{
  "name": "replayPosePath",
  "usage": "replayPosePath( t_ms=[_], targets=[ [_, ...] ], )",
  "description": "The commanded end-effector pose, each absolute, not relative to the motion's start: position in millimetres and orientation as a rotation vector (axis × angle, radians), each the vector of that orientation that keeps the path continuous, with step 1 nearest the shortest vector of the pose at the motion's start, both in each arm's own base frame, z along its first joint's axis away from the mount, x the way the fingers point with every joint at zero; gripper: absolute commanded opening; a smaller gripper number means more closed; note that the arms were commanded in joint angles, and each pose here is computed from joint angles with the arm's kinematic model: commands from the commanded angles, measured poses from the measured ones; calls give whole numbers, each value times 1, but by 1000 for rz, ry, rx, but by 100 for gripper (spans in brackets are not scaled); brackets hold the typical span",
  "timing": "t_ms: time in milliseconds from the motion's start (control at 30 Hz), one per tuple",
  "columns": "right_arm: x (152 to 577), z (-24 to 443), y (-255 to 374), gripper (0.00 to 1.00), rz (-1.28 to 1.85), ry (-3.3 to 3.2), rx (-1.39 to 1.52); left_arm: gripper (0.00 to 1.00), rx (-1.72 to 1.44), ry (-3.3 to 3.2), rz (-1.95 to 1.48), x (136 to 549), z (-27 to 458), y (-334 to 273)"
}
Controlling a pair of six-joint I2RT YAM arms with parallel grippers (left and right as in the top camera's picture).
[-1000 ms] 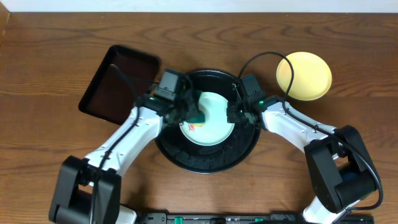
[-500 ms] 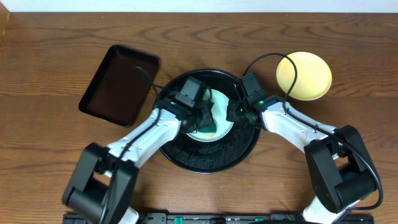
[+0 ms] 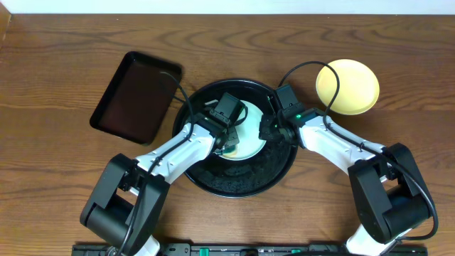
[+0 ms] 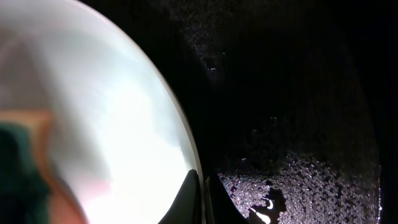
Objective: Clean dirty plates on tray and stack at the side
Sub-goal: 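Scrub the red-marked plate with the sponge in the left gripper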
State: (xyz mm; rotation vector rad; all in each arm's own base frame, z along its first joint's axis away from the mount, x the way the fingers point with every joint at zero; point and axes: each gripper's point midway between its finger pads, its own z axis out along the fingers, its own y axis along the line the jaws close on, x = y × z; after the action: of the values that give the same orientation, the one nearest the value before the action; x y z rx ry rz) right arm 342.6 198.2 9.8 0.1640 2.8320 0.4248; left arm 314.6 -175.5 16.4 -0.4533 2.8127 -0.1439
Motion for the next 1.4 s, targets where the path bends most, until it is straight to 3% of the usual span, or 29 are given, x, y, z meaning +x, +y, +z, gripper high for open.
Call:
replayPosePath(
  t_ms=[0, 367, 733, 1100, 1367],
  targets=[
    [344, 6, 187, 1, 329, 2835, 159, 7, -431, 2680, 257, 331, 18, -111],
    [339, 4, 184, 1, 311, 2857, 146, 7, -469, 2516, 164, 355, 80, -100],
    [340, 4, 185, 1, 313, 2854, 147, 8, -336, 2628, -485, 349, 91, -192],
    [339, 4, 185, 1, 312, 2856, 147, 7, -344, 2775, -358, 344, 18, -196],
    [336, 3, 183, 1, 301, 2871, 148, 8, -386, 2764, 39, 343, 0, -138]
  ],
)
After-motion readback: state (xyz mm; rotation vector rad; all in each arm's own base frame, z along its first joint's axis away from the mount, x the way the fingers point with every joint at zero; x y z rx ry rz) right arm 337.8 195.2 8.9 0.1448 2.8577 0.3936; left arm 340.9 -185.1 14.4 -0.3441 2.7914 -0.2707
